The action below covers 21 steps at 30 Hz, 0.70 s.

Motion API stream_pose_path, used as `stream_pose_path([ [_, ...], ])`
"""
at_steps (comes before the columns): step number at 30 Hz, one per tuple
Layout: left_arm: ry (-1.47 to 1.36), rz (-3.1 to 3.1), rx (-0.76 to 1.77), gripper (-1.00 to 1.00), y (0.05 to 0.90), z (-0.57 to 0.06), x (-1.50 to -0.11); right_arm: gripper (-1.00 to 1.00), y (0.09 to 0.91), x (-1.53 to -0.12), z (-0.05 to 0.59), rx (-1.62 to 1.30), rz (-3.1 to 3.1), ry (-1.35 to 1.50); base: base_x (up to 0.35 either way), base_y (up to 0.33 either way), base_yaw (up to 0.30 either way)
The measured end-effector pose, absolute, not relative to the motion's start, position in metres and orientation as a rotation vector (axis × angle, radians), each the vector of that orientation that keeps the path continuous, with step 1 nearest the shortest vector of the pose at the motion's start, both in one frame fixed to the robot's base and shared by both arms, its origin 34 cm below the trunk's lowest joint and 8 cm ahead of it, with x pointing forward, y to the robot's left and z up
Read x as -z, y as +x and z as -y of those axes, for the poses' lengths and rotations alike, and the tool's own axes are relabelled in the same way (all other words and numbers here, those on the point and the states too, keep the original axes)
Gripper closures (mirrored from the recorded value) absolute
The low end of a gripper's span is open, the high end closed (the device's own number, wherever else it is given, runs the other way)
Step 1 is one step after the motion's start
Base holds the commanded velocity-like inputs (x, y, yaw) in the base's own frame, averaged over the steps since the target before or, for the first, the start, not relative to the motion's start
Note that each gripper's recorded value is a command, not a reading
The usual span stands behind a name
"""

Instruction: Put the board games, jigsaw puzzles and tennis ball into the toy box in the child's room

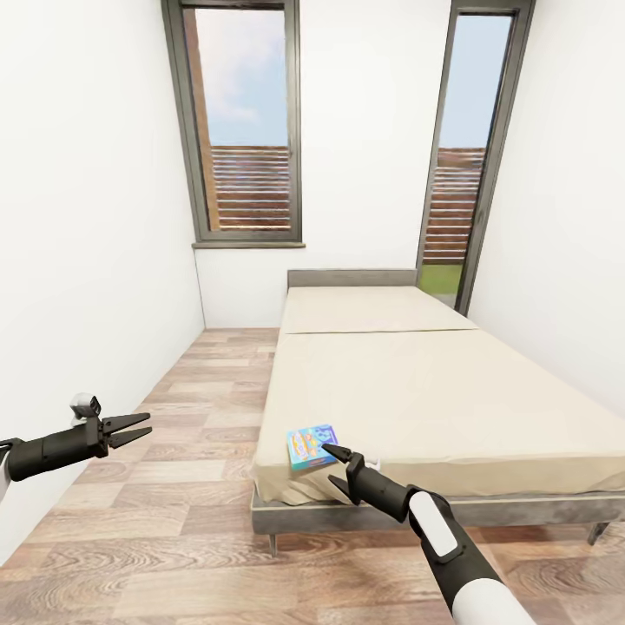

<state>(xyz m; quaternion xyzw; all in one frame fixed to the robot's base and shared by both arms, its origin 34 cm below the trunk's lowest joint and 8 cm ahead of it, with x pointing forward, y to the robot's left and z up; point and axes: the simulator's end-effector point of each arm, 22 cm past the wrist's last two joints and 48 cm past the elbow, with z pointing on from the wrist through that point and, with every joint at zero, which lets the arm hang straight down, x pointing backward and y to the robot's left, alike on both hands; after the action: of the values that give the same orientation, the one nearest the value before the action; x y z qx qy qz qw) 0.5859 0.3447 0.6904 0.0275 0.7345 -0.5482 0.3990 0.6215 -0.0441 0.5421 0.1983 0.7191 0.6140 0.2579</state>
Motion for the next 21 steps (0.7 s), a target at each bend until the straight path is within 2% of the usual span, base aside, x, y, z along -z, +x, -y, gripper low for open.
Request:
stream_pose_path([
  [16,0.07,-1.859,1.386,-1.0,0.5858,-0.3451,-0.6904,-1.0,0.6209,-0.5413,0.044,-1.666,-1.952,0.541,0.003,0.002,0.0],
  [21,0.07,-1.859,1.386,-1.0,0.5858,-0.3449,-0.6906,-1.0,0.621,-0.5414,0.0446,-1.665,-1.951,0.541,0.084,0.084,0.0],
])
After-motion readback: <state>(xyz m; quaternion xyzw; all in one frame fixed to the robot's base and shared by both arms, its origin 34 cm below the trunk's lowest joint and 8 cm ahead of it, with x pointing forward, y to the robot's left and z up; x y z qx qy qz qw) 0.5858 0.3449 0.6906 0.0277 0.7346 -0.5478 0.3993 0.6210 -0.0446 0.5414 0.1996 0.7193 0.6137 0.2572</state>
